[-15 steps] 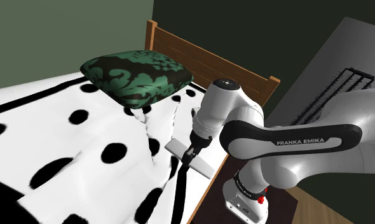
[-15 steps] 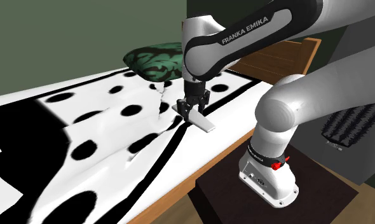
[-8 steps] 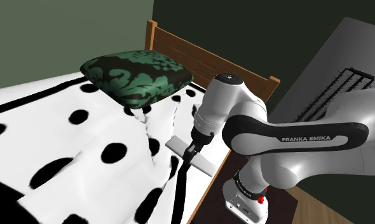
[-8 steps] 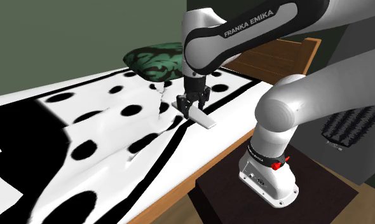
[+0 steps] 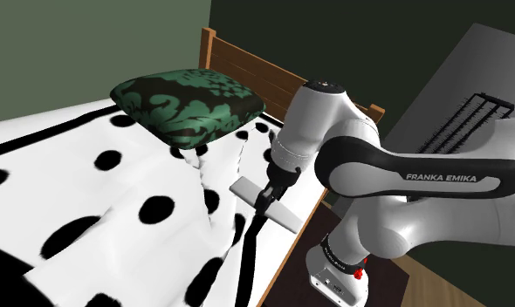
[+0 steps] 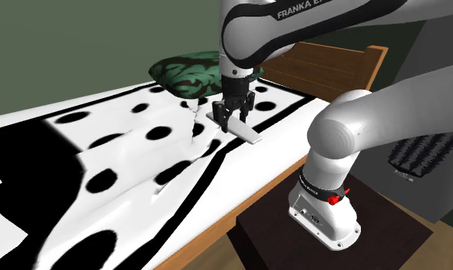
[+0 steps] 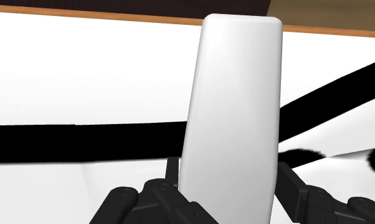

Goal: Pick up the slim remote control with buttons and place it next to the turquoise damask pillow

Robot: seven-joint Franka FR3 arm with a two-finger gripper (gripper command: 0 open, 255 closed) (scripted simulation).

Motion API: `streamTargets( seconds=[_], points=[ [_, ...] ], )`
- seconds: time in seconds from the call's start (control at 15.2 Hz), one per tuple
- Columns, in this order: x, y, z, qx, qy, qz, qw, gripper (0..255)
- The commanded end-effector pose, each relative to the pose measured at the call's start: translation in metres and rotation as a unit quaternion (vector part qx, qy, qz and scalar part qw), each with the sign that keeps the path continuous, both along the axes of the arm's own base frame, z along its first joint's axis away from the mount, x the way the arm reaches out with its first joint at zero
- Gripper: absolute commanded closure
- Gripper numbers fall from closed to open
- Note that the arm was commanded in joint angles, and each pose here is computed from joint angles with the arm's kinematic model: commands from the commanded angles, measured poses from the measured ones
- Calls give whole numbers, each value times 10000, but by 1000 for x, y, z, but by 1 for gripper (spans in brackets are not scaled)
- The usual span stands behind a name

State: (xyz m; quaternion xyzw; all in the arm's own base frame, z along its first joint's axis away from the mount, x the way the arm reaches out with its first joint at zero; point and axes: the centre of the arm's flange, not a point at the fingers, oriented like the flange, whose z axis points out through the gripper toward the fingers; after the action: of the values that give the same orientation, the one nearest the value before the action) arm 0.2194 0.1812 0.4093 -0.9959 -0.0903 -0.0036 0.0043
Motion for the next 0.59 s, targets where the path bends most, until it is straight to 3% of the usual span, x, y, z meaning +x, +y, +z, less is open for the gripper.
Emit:
streamTargets(
  seconds=[0.0, 0.53],
  points=[
    [-1, 0, 11, 0, 1, 0, 10000, 255],
    [-1, 0, 53, 0, 1, 0, 10000, 255]
  ],
)
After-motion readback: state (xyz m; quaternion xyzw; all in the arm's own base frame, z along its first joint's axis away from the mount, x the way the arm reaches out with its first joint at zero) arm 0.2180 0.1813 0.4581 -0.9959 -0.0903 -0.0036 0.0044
